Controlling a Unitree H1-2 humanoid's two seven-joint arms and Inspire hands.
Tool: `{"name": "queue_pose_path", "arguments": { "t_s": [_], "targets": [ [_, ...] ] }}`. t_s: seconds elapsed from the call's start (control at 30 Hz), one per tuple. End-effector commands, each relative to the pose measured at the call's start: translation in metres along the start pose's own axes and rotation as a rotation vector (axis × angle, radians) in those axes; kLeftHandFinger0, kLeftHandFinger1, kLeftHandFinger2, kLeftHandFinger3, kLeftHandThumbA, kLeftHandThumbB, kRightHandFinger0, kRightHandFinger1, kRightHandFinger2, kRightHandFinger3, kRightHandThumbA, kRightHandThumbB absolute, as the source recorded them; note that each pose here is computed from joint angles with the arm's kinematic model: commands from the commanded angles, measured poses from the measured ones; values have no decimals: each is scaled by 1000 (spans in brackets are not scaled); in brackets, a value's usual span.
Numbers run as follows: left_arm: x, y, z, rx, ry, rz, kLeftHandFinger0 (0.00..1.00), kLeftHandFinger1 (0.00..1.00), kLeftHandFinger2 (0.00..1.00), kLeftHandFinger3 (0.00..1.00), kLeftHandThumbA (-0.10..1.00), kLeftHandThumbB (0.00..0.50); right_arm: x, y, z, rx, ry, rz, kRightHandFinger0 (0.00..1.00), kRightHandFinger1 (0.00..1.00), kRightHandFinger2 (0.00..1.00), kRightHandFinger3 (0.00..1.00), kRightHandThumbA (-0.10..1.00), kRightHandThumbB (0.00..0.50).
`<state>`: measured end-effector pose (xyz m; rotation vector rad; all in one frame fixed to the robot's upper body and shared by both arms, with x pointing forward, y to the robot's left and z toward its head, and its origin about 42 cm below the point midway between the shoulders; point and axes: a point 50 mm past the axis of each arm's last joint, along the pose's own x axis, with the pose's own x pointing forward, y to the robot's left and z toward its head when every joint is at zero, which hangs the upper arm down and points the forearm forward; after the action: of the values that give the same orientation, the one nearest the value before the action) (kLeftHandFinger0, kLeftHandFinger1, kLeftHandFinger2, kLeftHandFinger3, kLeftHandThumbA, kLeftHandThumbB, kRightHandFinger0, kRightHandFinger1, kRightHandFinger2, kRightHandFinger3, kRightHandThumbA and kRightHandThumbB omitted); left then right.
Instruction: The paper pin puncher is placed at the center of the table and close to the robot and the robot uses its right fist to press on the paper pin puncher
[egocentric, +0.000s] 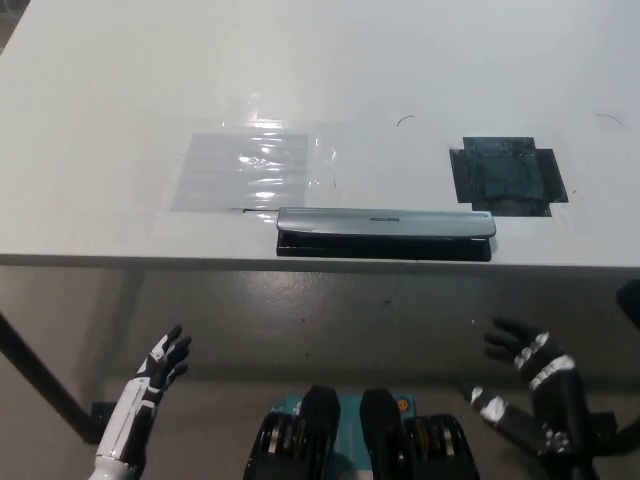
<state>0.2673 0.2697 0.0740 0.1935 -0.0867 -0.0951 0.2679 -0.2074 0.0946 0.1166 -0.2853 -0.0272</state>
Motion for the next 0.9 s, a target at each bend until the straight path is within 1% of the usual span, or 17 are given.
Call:
{"name": "queue_pose_path", "arguments": {
  "t_s": [0.0, 0.03, 0.07, 0.1, 0.13, 0.17, 0.23, 0.3, 0.4, 0.47, 0.5, 0.6, 0.63, 0.7, 0.77, 0.8, 0.87],
  "targets": [
    [6, 4, 15, 11, -93, -11, 1000, 1000, 1000, 1000, 1000, 183, 31, 10, 54, 127, -126, -7, 4, 3, 5, 18, 1000, 253],
    [7, 3, 15, 13, -95, -11, 1000, 1000, 1000, 1000, 1000, 183, 37, 13, 66, 114, -149, 10, 1, 1, 1, 4, 1000, 239],
    [7, 3, 15, 16, -94, -10, 1000, 1000, 1000, 1000, 1000, 186, 43, 18, 79, 116, -176, 30, 0, 0, 0, 0, 1000, 190],
    [7, 3, 15, 12, -92, -10, 1000, 1000, 1000, 1000, 1000, 194, 52, 25, 97, 135, -204, 72, 2, 0, 0, 0, 1000, 155],
    [6, 3, 14, 12, -88, -10, 1000, 1000, 1000, 1000, 1000, 197, 59, 30, 108, 141, -215, 90, 3, 0, 0, 0, 1000, 154],
    [6, 3, 14, 10, -89, -10, 1000, 1000, 1000, 1000, 1000, 196, 69, 36, 124, 160, -221, 111, 0, 0, 0, 0, 1000, 177],
    [1, 2, 12, 13, -88, -10, 1000, 1000, 1000, 1000, 1000, 182, 76, 43, 135, 168, -239, 133, 0, 0, 0, 0, 1000, 169],
    [1, 2, 12, 8, -85, -11, 1000, 1000, 1000, 1000, 1000, 179, 110, 66, 165, 239, -286, 202, 0, 0, 0, 0, 1000, 154],
    [6, 5, 13, 10, -88, -8, 1000, 1000, 1000, 1000, 1000, 193, 141, 85, 182, 214, -308, 229, 0, 0, 0, 0, 1000, 144],
    [5, 5, 13, 9, -88, -7, 1000, 1000, 1000, 1000, 1000, 192, 164, 99, 190, 237, -312, 265, 0, 0, 0, 0, 1000, 152],
    [6, 5, 13, 8, -90, -7, 1000, 1000, 1000, 1000, 1000, 177, 176, 107, 194, 251, -306, 286, 0, 0, 0, 0, 1000, 172],
    [8, 4, 13, 6, -93, -7, 1000, 1000, 1000, 1000, 1000, 172, 181, 109, 196, 253, -301, 293, 0, 0, 0, 0, 1000, 177],
    [10, 4, 13, 13, -94, -8, 1000, 1000, 1000, 1000, 1000, 151, 213, 131, 204, 304, -287, 349, 0, 0, 0, 0, 1000, 217],
    [10, 4, 13, 14, -89, -2, 1000, 1000, 1000, 1000, 1000, 171, 229, 148, 207, 290, -274, 357, 0, 0, 0, 0, 1000, 215],
    [9, 5, 13, 14, -90, -5, 1000, 1000, 1000, 1000, 1000, 176, 239, 162, 205, 266, -263, 357, 0, 0, 0, 0, 1000, 218],
    [6, 5, 13, 15, -86, -9, 1000, 1000, 1000, 1000, 1000, 183, 247, 171, 201, 248, -247, 360, 0, 0, 0, 0, 1000, 233],
    [5, 5, 13, 15, -87, -10, 1000, 1000, 1000, 1000, 1000, 182, 254, 178, 197, 246, -230, 369, 0, 0, 0, 0, 1000, 239]
  ]
}}
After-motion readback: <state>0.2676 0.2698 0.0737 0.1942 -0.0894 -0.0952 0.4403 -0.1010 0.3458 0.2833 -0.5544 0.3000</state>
